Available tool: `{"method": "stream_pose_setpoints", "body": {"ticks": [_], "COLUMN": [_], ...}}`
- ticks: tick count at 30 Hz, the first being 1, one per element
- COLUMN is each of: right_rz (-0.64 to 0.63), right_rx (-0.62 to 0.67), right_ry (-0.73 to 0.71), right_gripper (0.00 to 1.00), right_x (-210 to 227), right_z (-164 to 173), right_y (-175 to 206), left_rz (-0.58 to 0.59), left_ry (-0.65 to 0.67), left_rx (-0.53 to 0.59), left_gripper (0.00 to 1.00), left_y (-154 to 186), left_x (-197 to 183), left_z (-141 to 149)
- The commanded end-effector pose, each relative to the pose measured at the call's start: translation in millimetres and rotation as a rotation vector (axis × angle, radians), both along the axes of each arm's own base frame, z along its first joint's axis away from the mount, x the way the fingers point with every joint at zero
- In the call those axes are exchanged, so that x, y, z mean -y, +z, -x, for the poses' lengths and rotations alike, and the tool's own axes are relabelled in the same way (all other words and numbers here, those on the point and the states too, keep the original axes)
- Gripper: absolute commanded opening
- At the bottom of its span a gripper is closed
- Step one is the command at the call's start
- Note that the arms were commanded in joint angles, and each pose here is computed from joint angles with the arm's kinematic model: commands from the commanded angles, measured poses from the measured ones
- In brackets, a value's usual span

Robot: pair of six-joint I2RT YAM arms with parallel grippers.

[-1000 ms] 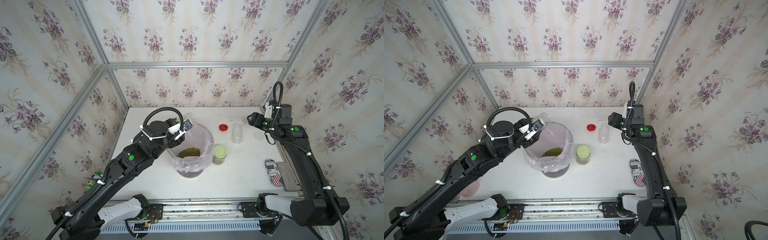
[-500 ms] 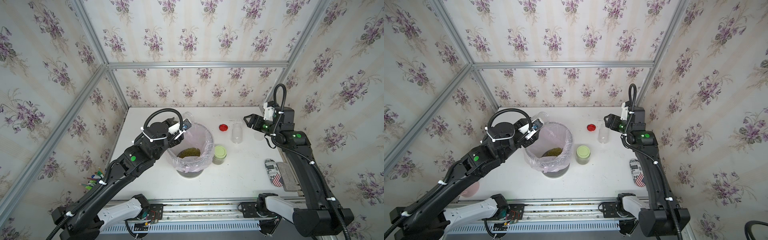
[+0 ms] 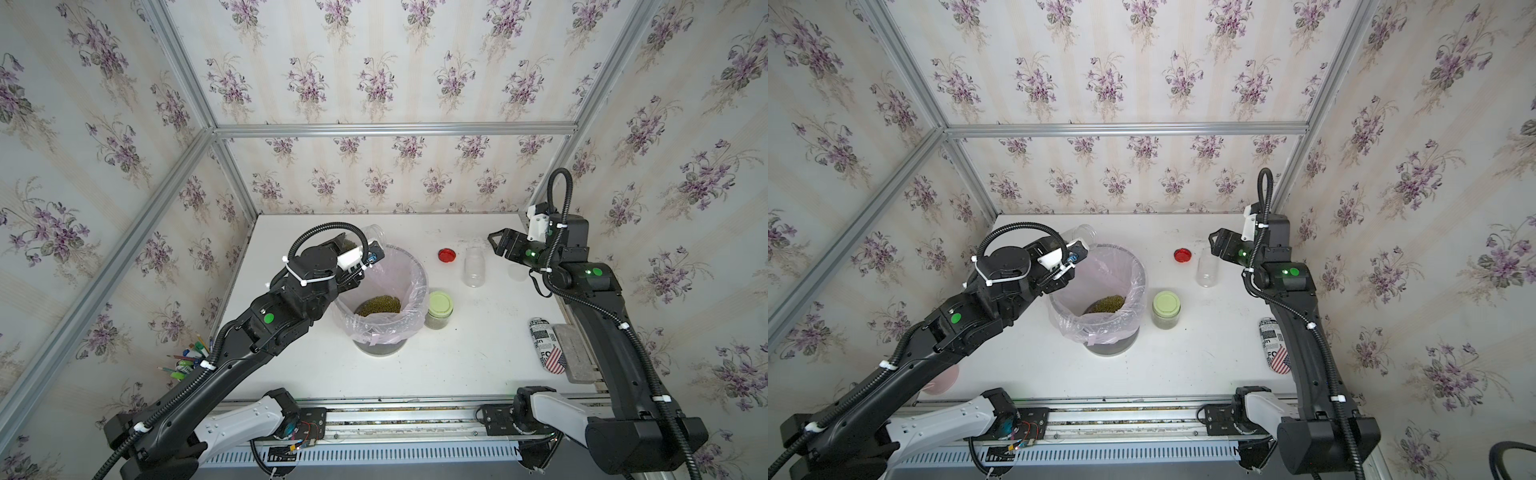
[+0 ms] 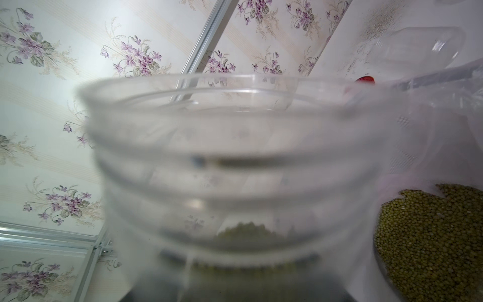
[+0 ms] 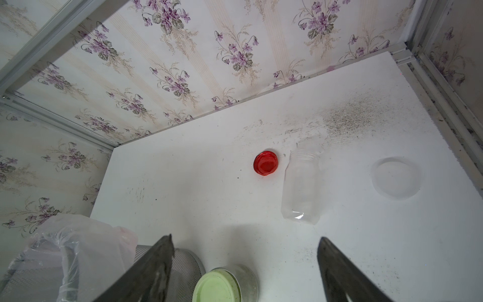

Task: Empty moldy mung beans from jars
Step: Pour the moldy mung beans from the jar into the trash bin.

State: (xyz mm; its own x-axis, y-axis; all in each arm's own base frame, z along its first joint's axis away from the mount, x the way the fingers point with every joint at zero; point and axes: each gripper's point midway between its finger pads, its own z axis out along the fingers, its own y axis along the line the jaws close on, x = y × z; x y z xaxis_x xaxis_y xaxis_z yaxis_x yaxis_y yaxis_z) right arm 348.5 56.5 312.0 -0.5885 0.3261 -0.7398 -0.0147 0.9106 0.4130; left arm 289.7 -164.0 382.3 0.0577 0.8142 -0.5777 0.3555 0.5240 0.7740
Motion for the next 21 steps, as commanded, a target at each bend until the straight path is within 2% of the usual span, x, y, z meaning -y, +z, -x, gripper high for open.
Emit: {"method": "stream_pose_setpoints", "body": {"ticks": [1,11,21], "right_rz": [0.009,0.003,-0.002], "right_rx": [0.029,0.018,0.018], "right_ry": [-0.005,0.007,0.009], "right_gripper": [0.84,0.84,0.85], "right_x": [1.3,-1.1,-1.9], "right_z": [-1.8,-3.9,-3.3], "right_y": [6.8,3.1,1.5], "left_rz": [-0.046,-0.263,-0.361], "left_ry": [0.012,0.016,-0.020], "left_rx": [0.090,0.140,0.172], "left_gripper": [0.45,0.50,0.47], "left_y": [20.2,15.5,15.3], "left_x": [-6.7,-26.5,-28.8], "left_z": [-1.1,8.7,13.7]}}
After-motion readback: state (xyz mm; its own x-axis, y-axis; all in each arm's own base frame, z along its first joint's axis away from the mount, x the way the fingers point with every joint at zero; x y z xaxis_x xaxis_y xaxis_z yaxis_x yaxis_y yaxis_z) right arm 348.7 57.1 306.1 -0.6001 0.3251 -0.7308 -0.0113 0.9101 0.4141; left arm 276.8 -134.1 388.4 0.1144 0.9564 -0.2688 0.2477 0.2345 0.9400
